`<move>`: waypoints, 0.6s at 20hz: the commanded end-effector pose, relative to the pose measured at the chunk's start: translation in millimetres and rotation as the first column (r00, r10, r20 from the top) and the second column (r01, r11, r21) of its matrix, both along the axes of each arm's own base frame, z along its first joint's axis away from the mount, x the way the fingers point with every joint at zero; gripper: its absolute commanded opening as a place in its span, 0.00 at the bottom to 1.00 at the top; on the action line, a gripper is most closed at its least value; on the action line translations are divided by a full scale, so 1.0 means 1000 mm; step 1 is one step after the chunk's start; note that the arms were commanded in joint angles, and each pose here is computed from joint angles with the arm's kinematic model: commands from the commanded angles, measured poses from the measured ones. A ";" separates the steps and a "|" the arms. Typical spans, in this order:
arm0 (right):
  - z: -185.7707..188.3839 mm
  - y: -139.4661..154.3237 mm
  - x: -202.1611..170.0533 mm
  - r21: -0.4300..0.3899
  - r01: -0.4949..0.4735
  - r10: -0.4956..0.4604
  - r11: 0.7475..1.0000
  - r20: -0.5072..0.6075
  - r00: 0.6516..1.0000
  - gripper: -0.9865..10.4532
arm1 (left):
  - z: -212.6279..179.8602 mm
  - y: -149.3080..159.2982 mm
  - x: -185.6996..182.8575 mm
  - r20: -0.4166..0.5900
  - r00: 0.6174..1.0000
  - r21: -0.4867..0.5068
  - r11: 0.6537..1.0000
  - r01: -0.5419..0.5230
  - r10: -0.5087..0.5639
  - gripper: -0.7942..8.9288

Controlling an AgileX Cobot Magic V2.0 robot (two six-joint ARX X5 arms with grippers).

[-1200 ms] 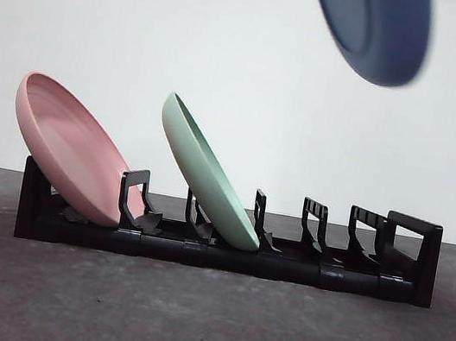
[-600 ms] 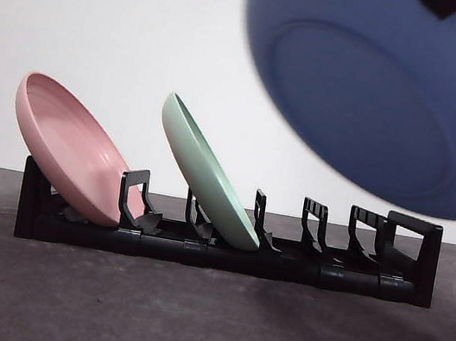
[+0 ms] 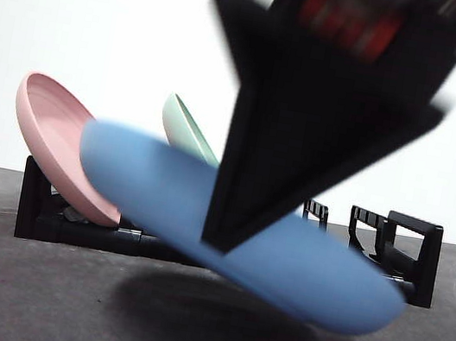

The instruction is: Place the plate

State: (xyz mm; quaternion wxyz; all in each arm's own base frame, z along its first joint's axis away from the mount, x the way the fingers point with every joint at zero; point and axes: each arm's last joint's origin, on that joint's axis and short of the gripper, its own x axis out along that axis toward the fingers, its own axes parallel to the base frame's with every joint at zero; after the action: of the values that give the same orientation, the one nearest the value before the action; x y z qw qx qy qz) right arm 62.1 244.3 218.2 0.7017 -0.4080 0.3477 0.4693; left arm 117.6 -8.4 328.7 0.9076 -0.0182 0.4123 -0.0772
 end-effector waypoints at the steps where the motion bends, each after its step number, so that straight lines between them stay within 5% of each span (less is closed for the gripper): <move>1: -0.010 0.010 0.006 -0.019 -0.008 0.008 1.000 0.011 1.000 0.10 | 0.007 0.000 0.000 0.028 1.000 0.005 1.000 0.011 -0.011 0.46; 9: -0.040 0.023 0.027 -0.059 -0.014 0.010 0.998 -0.060 0.998 0.11 | 0.007 0.000 0.000 0.029 0.999 0.007 1.000 0.014 -0.014 0.46; 12: -0.044 0.026 0.029 -0.063 -0.009 0.005 0.998 -0.062 0.998 0.22 | 0.007 0.000 0.000 0.028 1.000 0.007 1.000 0.014 -0.014 0.46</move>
State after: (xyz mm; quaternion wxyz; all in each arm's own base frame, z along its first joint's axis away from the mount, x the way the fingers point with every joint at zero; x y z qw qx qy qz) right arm 93.0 265.3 175.5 0.6781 -0.4152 0.3851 0.4685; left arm 117.6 -8.4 328.7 0.9076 -0.0150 0.4122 -0.0787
